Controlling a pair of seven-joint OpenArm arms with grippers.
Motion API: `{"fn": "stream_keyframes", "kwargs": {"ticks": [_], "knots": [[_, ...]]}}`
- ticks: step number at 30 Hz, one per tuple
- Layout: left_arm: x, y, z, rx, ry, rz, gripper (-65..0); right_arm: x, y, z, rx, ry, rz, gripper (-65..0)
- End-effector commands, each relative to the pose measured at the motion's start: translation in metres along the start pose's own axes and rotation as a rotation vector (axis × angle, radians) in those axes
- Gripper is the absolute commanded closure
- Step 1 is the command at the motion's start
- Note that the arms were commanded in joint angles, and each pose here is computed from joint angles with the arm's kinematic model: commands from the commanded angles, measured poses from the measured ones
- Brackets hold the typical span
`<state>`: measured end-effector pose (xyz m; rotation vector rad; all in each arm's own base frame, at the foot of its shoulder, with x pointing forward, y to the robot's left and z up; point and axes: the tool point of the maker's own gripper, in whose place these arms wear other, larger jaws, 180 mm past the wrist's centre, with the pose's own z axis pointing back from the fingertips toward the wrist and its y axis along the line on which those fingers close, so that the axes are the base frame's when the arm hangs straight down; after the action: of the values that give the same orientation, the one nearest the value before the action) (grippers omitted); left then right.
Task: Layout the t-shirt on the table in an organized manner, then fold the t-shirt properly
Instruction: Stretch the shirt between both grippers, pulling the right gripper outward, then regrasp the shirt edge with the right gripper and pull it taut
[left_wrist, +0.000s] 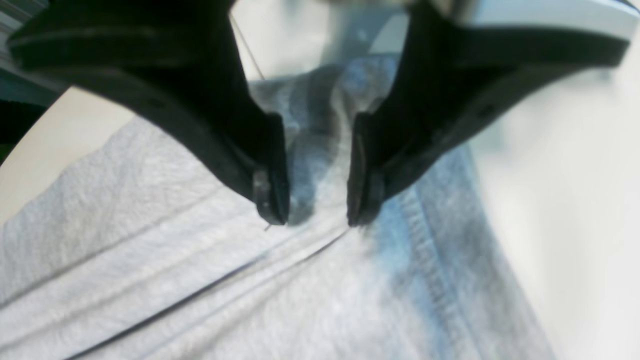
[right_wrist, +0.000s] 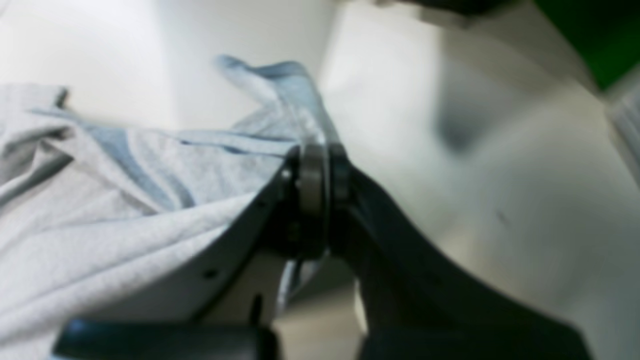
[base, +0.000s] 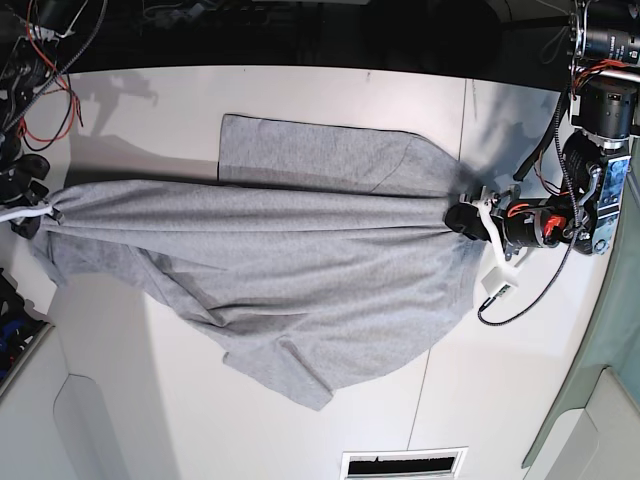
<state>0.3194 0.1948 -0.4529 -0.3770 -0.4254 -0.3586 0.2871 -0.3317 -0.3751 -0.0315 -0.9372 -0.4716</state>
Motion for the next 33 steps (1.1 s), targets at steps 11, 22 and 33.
{"fn": "stream_keyframes", "kwargs": {"ticks": [11,22,33], "knots": [[0.016,0.007,0.010,0.010,-0.042,-0.002,-24.1,-0.057,-0.013,0.025,0.024,0.086,-0.094,-36.7],[0.020,-0.035,0.005,-0.180,-0.064,0.059,-24.1,0.019,0.063,-0.018,0.166,-0.039,0.101,-36.6],[0.010,-0.057,-0.014,-0.208,-0.042,0.058,-24.1,-0.043,0.055,-0.054,0.133,0.223,0.375,-36.4]]}}
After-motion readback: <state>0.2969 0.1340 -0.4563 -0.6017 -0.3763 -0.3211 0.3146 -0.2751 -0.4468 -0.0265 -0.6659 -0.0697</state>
